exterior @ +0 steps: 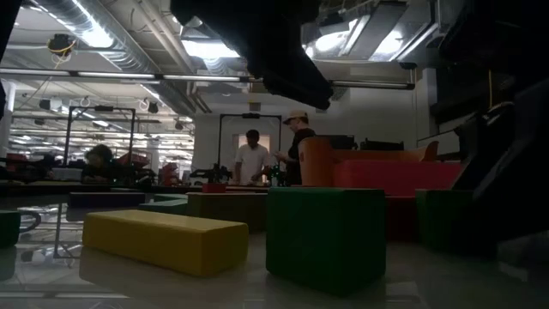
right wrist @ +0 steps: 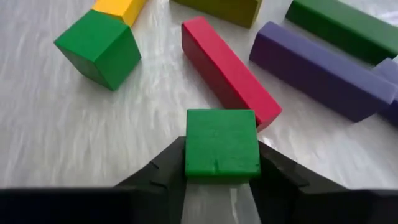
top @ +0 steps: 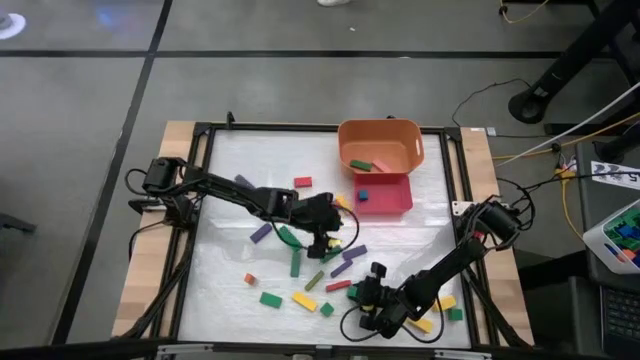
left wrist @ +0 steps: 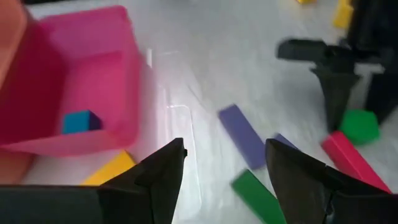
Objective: Sort blocks by size
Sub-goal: Put the green square block into the red bin
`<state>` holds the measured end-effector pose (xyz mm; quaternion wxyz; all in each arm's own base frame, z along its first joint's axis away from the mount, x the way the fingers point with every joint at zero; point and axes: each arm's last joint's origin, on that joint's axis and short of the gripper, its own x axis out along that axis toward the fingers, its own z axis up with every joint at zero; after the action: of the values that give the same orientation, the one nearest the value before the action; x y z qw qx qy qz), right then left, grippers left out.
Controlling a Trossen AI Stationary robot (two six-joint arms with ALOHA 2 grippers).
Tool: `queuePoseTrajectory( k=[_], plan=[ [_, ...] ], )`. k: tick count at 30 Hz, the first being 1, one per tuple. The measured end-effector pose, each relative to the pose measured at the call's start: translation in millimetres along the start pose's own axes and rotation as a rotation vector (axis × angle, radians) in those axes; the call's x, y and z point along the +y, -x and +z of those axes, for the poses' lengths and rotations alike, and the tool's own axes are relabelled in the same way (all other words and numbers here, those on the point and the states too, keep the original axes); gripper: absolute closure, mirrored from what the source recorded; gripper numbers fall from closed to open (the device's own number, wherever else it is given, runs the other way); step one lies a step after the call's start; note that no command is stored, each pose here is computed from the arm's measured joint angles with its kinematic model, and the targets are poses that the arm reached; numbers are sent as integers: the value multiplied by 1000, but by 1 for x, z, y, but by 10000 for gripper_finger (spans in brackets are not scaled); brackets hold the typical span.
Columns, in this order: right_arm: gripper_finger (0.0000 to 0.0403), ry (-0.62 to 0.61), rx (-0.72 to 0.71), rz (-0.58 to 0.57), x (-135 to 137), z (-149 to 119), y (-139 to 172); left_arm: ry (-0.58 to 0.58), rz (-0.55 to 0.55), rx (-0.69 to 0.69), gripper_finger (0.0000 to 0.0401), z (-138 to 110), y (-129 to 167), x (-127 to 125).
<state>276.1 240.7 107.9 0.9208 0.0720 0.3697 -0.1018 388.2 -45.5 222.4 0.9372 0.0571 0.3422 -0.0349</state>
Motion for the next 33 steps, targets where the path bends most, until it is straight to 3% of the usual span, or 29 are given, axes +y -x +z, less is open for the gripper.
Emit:
queuePoseTrajectory(
  k=[6,11,19,25,28,33],
  plan=[
    [272,60,-10,4,-1,6,8,-18,-49,39,191,-3,3,-24],
    [272,100,-20,-45,-14,27,31,-53,-76,100,191,-9,7,-37],
    [265,181,23,-323,-75,66,63,16,-60,237,191,-20,15,-35],
    [265,253,115,-533,-128,92,59,120,-15,290,191,-24,16,-19],
    [263,261,190,-594,-154,101,50,145,7,305,191,-26,15,-8],
    [262,191,301,-600,-190,114,37,204,49,347,191,-31,15,12]
  ],
)
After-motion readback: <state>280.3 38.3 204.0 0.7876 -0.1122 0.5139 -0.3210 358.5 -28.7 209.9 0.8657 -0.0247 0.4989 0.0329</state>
